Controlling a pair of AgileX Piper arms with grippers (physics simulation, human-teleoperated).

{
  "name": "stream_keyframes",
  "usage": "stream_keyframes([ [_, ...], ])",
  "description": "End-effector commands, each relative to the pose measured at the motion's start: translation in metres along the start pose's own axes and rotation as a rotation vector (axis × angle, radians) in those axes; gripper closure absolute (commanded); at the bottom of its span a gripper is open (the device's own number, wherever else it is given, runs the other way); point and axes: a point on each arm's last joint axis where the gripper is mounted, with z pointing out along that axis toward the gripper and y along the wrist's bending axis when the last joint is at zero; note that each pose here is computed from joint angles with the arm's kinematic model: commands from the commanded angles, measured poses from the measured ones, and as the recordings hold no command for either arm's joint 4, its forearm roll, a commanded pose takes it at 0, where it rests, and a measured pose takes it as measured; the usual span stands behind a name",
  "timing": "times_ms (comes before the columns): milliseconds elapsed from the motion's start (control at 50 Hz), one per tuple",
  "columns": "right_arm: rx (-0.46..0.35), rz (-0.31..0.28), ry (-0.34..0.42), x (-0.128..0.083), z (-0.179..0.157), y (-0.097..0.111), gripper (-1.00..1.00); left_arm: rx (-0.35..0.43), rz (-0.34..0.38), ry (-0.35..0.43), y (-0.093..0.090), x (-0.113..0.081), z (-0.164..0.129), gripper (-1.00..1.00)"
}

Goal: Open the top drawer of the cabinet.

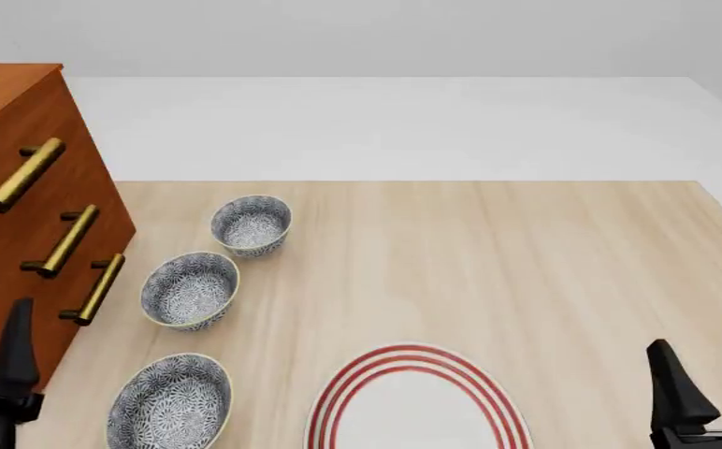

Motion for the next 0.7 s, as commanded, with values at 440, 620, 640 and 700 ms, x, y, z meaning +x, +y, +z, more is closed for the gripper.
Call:
stream_keyframes([
  [440,0.000,0.000,0.000,0.000,0.000,0.000,-1.00,-0.011,0.129,0.051,-0.005,0.011,0.044,-1.00],
  [620,0.000,0.000,0.000,0.000,0.000,0.000,-1.00,-0.019,0.146,0.077,-0.001,0.013,0.056,-1.00],
  [640,0.000,0.000,0.000,0.000,0.000,0.000,-1.00,-0.023,0.148,0.079,0.000,0.013,0.058,-1.00],
  [700,0.000,0.000,0.000,0.000,0.000,0.000,-1.00,-0.028,0.156,0.082,0.001,0.014,0.062,-1.00],
])
